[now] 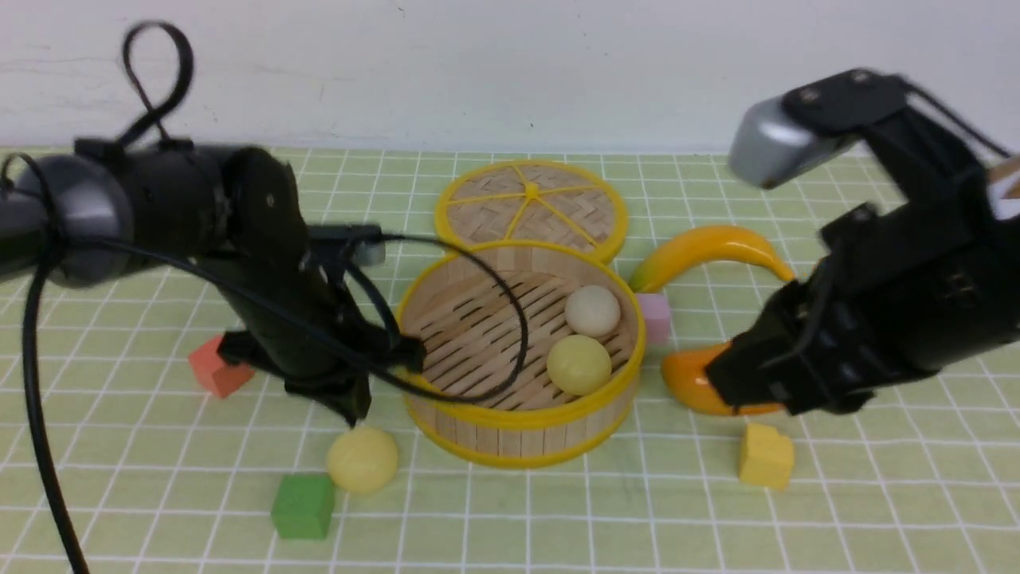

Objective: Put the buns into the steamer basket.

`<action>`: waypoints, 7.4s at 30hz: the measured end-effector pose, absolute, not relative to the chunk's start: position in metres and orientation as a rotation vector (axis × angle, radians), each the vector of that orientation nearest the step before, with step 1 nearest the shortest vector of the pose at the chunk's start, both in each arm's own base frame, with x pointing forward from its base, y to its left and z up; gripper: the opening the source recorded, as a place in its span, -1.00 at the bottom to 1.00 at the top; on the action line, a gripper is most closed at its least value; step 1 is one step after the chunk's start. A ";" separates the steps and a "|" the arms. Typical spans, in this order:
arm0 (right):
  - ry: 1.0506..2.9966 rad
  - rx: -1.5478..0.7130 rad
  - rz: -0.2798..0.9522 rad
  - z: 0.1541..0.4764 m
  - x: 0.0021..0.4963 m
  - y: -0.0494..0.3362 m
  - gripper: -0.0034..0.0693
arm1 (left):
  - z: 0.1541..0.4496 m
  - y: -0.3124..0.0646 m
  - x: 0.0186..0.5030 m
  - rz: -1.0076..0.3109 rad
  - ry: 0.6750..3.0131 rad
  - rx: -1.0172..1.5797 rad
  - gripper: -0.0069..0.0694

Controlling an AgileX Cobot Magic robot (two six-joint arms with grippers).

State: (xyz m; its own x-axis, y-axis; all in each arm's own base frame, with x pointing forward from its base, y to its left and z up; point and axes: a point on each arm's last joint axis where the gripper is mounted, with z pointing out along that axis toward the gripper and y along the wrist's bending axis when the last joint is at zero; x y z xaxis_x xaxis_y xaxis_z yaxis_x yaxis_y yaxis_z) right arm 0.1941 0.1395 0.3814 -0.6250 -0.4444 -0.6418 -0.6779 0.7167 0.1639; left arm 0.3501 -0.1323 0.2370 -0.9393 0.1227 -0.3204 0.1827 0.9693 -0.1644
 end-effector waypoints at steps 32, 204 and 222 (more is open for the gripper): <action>1.976 -0.485 0.403 0.299 0.085 0.052 -0.26 | 0.190 -0.136 0.352 -0.284 2.962 0.165 -0.25; 1.866 0.021 -0.029 0.206 0.045 -0.002 -0.54 | 0.170 -0.005 0.052 -0.320 1.881 -0.232 -0.79; 1.885 -0.007 -0.079 0.173 0.052 -0.004 -0.48 | 0.170 -0.005 0.052 -0.319 1.881 -0.233 -0.75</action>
State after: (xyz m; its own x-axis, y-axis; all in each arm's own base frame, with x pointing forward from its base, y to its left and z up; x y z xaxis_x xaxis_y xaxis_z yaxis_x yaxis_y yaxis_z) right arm 0.0517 -0.0036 0.1731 -0.3108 -0.0446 -0.9494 0.0354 0.9977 -0.0584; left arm 0.0523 -0.0050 0.1695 -0.3243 -0.3156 -0.8917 -0.0036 0.9431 -0.3325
